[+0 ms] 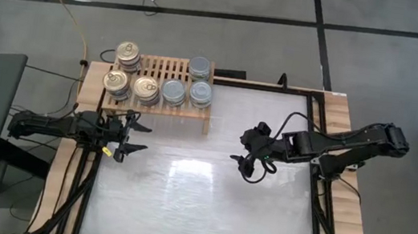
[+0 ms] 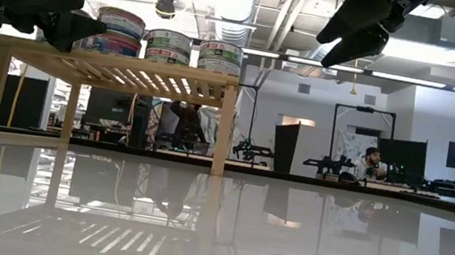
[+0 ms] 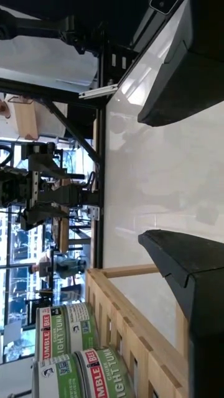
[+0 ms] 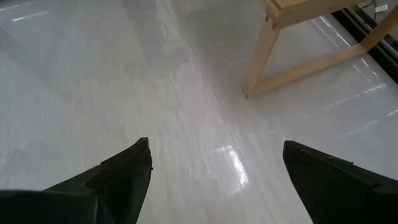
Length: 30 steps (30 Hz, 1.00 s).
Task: Stack canned seafood by type on shelf
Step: Return to Home Position
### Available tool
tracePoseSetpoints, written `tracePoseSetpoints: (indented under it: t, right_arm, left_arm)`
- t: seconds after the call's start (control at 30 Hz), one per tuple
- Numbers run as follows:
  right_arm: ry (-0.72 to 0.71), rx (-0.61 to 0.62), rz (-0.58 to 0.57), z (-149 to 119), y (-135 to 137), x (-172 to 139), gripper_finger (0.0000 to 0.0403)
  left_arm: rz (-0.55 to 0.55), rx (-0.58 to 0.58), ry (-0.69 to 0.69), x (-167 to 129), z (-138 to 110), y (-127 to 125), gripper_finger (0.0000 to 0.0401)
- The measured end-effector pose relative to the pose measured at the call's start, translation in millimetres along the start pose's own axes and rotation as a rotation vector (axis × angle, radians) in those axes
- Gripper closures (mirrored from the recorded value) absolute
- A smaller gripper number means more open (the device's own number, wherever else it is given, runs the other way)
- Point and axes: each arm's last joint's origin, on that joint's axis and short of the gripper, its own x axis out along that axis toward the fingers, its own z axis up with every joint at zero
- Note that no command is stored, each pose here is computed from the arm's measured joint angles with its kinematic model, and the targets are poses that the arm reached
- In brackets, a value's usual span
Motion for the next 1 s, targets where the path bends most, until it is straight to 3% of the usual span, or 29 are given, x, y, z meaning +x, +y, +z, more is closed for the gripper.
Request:
tracePoseSetpoints:
  t: [0.37, 0.5, 1.0]
  right_arm:
    - [0.005, -0.017, 0.011, -3.7, 3.5, 0.1, 0.0019]
    - [0.027, -0.021, -0.003, -19.1, 0.4, 10.6, 0.0019]
    - [-0.173, 0.046, 0.071, -75.8, -15.7, 37.9, 0.0019]
  left_arm:
    - [0.000, 0.000, 0.000, 0.0, 0.0, 0.0, 0.0127]
    - [0.000, 0.000, 0.000, 0.0, 0.0, 0.0, 0.0127]
    - [0.000, 0.000, 0.001, 0.0, -0.1, 0.0, 0.0127]
